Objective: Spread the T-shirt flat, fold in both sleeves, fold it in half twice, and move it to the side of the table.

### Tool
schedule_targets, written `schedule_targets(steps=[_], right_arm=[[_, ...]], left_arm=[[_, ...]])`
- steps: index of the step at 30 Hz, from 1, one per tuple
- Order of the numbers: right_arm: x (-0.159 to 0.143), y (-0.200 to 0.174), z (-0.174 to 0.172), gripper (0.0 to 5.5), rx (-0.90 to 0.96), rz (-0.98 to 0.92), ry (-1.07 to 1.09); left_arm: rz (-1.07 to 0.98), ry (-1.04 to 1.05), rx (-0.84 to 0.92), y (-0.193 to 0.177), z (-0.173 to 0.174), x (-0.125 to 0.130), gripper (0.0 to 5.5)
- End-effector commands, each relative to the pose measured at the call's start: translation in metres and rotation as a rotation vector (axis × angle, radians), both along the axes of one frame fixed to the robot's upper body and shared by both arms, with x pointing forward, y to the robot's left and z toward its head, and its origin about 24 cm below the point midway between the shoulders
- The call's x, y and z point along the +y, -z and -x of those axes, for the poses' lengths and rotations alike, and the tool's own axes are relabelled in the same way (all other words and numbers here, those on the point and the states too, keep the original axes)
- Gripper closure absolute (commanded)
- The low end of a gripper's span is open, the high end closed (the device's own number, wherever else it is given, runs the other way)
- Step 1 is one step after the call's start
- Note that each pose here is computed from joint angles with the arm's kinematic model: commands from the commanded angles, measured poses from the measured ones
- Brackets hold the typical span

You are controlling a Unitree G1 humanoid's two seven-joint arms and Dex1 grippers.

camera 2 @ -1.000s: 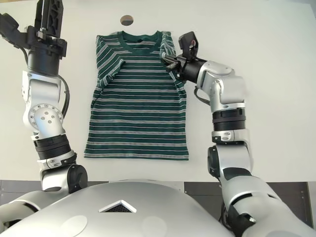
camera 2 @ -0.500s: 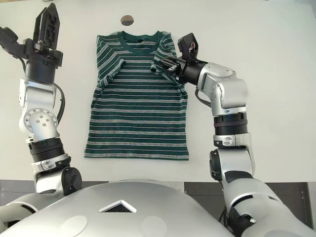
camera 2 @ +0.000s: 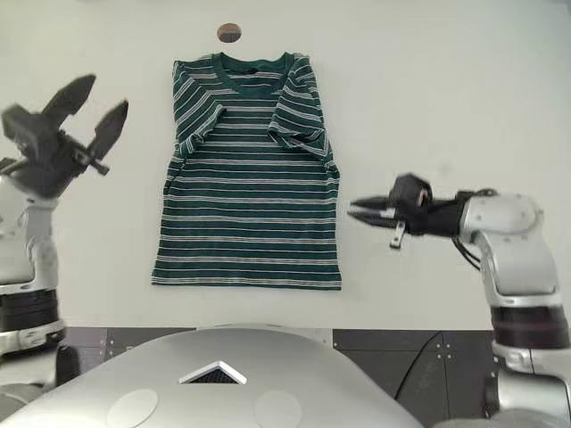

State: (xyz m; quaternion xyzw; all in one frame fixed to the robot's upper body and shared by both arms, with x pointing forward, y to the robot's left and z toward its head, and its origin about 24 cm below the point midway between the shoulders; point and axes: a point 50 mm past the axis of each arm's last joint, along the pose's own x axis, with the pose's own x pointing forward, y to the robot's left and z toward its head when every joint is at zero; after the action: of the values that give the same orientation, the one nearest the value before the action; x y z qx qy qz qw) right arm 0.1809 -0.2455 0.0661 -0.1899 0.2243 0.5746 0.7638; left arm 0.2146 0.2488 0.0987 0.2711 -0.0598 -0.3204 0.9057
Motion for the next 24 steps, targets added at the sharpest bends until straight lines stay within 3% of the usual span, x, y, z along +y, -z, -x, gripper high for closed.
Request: schedule_targets(steps=[1, 4, 9, 19, 24], right_arm=[[-0.021, -0.010, 0.040, 4.71, -0.270, 0.288, -0.516], [-0.016, -0.005, 0.044, 4.45, -0.329, 0.285, -0.609], [-0.008, 0.014, 0.051, 3.55, -0.350, 0.290, -0.742], [0.017, 0.031, 0.058, 3.50, -0.463, 0.260, -0.835], [0.022, 0.041, 0.059, 3.50, -0.465, 0.255, -0.836]], left_arm=[[-0.908, 0.633, 0.397, 0.047, 0.102, 0.053, 3.14], [-0.987, 0.818, 0.393, 0.047, 0.116, 0.055, 3.14], [-0.995, 0.923, 0.342, 0.053, 0.118, 0.051, 2.46], [-0.876, 0.998, 0.061, 0.053, 0.110, -0.013, 2.33], [-0.889, 0.995, 0.058, 0.061, 0.112, -0.021, 2.33]])
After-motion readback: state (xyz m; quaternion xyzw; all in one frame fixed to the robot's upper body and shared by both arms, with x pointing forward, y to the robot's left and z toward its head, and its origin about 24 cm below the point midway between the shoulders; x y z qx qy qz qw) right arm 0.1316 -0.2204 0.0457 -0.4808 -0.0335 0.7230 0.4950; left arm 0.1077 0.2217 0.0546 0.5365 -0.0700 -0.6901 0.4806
